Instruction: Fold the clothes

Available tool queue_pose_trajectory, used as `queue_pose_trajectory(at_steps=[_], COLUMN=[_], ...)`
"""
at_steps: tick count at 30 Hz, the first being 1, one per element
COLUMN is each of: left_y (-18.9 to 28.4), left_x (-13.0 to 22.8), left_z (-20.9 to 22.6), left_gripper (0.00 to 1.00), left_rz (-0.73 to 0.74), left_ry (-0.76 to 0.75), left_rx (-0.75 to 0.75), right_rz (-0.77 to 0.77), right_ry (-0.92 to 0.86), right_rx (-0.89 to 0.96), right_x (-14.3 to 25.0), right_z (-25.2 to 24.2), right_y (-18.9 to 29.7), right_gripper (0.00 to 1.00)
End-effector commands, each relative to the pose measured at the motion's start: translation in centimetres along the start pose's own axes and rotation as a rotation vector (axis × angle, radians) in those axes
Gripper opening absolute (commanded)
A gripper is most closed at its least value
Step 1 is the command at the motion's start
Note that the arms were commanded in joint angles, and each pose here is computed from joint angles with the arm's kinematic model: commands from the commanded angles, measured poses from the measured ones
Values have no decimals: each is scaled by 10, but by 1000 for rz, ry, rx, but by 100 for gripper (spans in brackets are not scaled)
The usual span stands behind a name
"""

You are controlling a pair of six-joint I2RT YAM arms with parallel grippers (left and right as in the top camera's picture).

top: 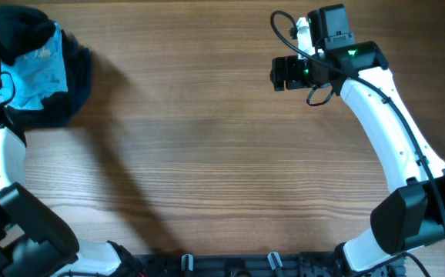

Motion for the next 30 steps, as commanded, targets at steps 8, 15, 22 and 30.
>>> queue_pose_trajectory(at_steps=[8,15,22,30], left_y=[-28,-34,-25,10], left_x=[-8,8,16,-11], left_z=[44,82,97,96], left_gripper=[4,4,37,47], left_rz=[-98,-32,116,157], left_ry=[40,85,139,194], left_rx=[-18,-119,-164,-264], right_rz=[27,23,11,-4], right_ry=[-10,-11,-10,-7], right_rx=[-16,-34,-36,-36], right_x=[5,5,2,0], right_z=[3,4,5,5], right_y=[-4,-4,-4,-4], right_gripper=[97,98,98,98])
Point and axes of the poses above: each gripper's point midway between its finger pads, its own y axis back along the fingers, its own z axis along the line the jaws close on, x = y × z, the point moved 6 cm from there along y, back along the fingers, and after that the axes turned 5 degrees about y, right-handed, at the moved point
